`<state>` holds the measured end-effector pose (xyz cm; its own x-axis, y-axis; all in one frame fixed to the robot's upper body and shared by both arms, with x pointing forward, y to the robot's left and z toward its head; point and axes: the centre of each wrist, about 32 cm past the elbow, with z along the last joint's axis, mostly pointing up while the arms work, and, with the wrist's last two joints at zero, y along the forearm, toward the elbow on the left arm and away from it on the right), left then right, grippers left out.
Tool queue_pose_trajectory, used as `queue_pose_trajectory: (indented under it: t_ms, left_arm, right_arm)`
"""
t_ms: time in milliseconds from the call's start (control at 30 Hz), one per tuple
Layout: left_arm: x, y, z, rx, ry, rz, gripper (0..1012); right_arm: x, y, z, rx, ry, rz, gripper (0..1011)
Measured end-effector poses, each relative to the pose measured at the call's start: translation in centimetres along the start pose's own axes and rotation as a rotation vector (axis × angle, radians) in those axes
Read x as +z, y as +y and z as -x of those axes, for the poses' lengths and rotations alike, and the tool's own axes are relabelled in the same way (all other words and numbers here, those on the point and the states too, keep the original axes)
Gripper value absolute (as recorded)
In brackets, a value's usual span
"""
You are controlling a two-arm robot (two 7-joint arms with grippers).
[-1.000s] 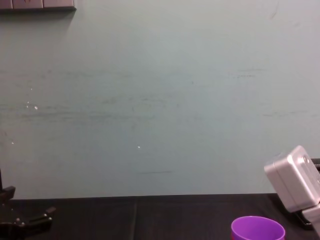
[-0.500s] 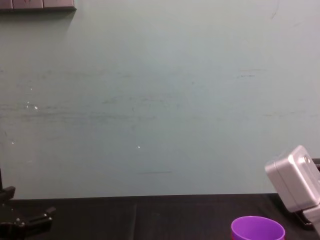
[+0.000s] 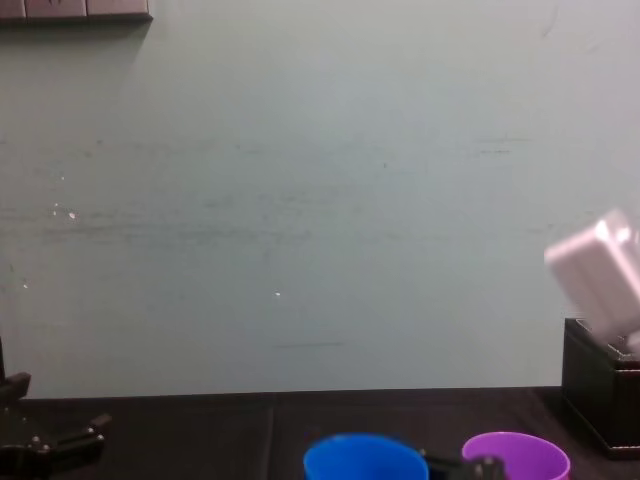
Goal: Stack the three plastic cups sequentially using one hand.
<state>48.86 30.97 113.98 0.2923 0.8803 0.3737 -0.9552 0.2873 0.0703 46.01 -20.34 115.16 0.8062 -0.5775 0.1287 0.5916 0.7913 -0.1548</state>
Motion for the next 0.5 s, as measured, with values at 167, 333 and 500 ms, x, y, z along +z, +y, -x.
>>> queue_pose_trajectory:
  t_ms: [167,333,500]
  left_arm:
    - [0.0,0.0,0.00,0.000,0.000,0.000,1005]
    - [0.0,0.0,0.00,0.000,0.000,0.000,1005]
    - [0.0,0.0,0.00,0.000,0.000,0.000,1005]
  right_arm:
    - [2.7,-0.8,-0.63,0.032,0.037,-0.019,734]
    - [5.0,-1.6,-1.68,0.033,0.056,-0.027,735]
    - [7.3,-2.7,-3.18,0.018,0.048,-0.031,734]
